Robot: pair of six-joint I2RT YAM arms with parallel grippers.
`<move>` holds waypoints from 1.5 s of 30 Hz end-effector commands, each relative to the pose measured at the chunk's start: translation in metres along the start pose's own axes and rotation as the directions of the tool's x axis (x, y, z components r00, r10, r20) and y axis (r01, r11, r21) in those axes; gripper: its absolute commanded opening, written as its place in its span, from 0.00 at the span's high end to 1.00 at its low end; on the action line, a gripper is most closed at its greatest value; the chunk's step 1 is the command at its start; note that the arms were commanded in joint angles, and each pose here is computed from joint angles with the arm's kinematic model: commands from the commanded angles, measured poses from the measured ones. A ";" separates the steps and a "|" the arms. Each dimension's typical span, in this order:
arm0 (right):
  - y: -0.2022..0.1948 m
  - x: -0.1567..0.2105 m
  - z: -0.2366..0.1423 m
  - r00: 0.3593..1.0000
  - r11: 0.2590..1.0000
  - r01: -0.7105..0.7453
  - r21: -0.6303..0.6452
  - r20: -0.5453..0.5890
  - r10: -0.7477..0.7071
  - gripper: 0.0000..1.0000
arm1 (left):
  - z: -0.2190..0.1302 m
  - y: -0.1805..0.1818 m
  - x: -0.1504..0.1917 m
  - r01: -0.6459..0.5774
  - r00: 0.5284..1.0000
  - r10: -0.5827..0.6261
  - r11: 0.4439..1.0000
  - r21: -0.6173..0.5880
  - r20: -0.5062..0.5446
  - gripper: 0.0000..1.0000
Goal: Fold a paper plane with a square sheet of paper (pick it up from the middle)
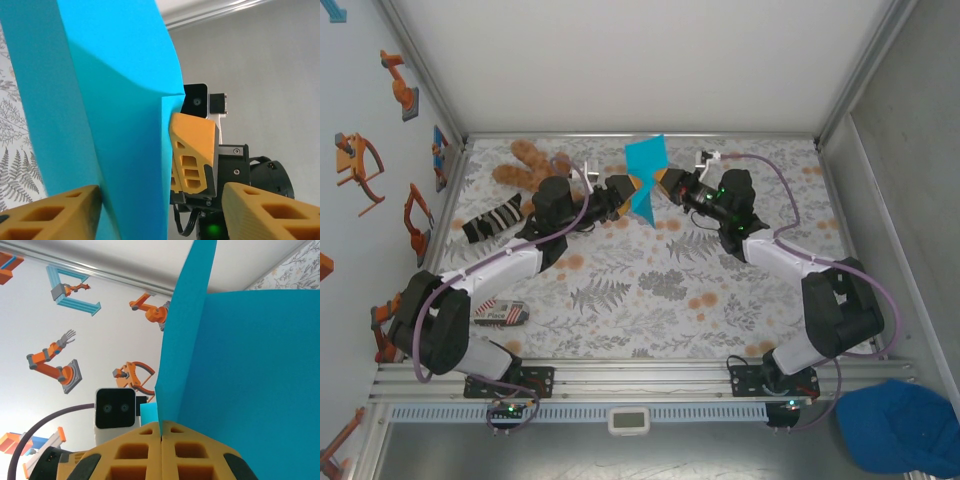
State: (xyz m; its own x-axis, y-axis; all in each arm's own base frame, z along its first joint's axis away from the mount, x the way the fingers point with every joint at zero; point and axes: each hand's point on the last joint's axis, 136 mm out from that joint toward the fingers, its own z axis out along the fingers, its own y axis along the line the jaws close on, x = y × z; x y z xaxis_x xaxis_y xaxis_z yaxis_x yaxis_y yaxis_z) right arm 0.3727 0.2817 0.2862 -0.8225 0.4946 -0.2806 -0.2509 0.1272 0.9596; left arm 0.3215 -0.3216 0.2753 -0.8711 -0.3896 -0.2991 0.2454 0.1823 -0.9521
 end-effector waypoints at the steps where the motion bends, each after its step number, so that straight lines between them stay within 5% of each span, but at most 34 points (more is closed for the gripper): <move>1: 0.026 -0.003 -0.007 1.000 0.997 0.026 -0.075 0.006 -0.026 1.00 | 0.002 -0.020 -0.004 -0.019 1.000 0.019 0.999 0.047 0.009 0.45; 16: 0.018 -0.002 -0.009 1.000 0.998 0.011 -0.064 -0.009 -0.011 0.98 | 0.001 -0.019 -0.008 -0.043 0.999 0.043 0.999 0.016 0.005 0.84; 23: -0.024 -0.016 -0.023 0.999 0.999 -0.008 0.045 0.048 0.006 0.41 | -0.003 0.006 -0.006 -0.082 0.997 0.079 0.990 -0.113 -0.024 0.94; 28: -0.074 -0.016 -0.046 0.997 0.945 0.035 0.324 0.049 -0.054 0.32 | -0.021 0.048 0.001 -0.187 0.982 0.167 0.919 -0.346 -0.088 0.95; 32: -0.094 -0.026 -0.090 0.976 0.766 0.151 0.624 0.028 -0.215 0.29 | -0.050 0.081 0.001 -0.343 0.939 0.272 0.738 -0.581 -0.210 0.95; 38: -0.100 -0.040 -0.144 0.938 0.530 0.197 0.825 -0.002 -0.346 0.31 | -0.089 0.111 -0.008 -0.568 0.812 0.366 0.321 -0.758 -0.454 0.95; 45: -0.109 -0.045 -0.171 0.922 0.438 0.126 0.890 0.057 -0.382 0.33 | -0.100 0.121 -0.029 -0.635 0.686 0.370 -0.117 -0.764 -0.626 0.95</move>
State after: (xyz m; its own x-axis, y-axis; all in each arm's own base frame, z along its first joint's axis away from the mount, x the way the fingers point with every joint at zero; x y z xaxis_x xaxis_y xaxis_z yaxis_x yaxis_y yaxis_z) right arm 0.3593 0.1279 0.2020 -0.6628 0.4651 -0.5869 0.1387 0.8464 0.5142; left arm 0.3356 -0.2375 0.1809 -0.7793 0.1981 -0.5945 0.2304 0.9728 0.0222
